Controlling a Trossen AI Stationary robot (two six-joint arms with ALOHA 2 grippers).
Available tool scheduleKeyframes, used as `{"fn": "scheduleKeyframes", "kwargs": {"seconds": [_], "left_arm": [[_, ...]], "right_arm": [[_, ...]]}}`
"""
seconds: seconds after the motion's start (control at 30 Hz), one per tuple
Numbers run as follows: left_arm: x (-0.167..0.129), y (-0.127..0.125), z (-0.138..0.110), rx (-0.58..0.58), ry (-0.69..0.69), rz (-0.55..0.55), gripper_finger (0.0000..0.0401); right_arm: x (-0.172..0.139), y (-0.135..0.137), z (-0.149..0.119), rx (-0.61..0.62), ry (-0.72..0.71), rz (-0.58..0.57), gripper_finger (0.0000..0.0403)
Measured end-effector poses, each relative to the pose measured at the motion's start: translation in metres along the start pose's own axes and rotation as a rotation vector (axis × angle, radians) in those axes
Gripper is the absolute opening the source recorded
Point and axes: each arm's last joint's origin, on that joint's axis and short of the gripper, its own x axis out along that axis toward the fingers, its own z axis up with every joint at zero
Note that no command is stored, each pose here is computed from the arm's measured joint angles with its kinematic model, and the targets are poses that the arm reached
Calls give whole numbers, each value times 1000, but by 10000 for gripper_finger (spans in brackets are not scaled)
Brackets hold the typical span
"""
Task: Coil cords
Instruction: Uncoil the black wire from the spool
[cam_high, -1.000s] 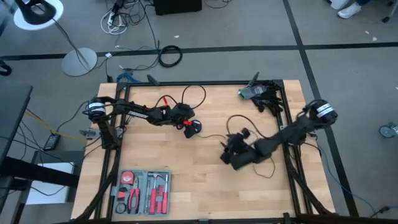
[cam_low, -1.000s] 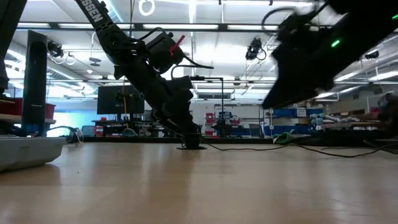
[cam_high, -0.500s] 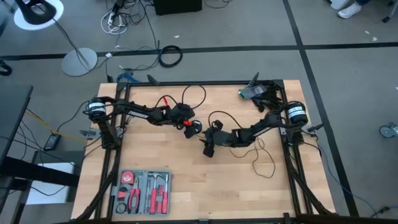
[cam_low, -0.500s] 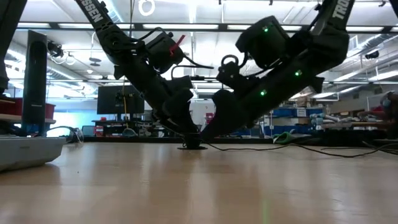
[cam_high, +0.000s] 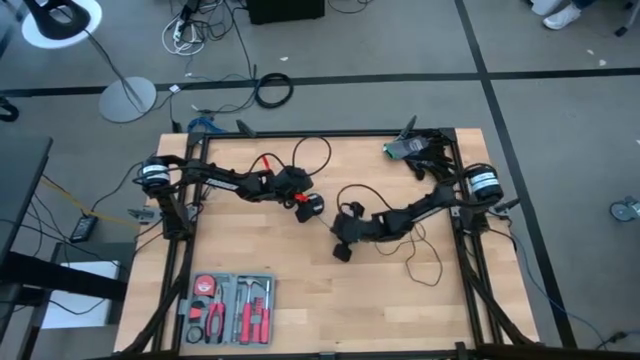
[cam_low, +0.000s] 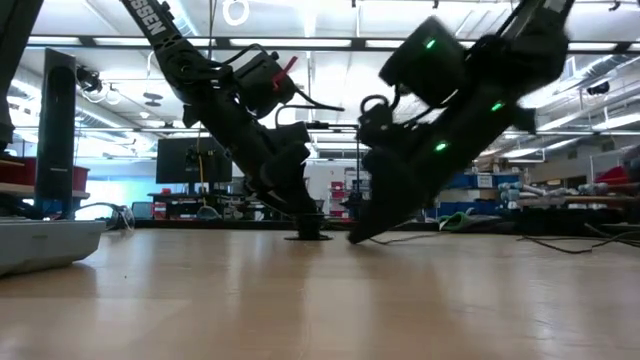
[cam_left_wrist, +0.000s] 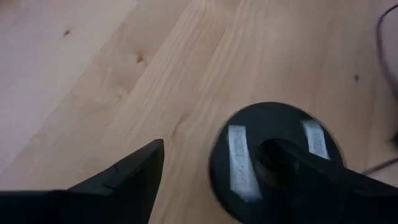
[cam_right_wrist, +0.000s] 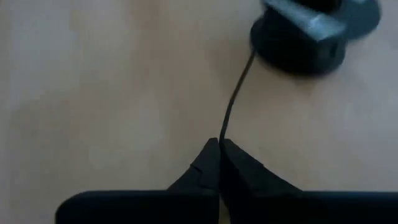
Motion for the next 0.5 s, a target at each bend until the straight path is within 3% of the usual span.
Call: {"fn": "scheduleKeyframes", "kwargs": {"seconds": [0.13,0.37,0.5], "left_arm": [[0,0,0,6,3,-1,300],[0,0,0,8,2,1,300],[0,0,1,8,-2,-6,300]], "right_arm": [[-29,23,-18,11,131,-11,4],[-110,53,-58,24,381,-29,2],[-158,64,-74,118,485,19,1]]}}
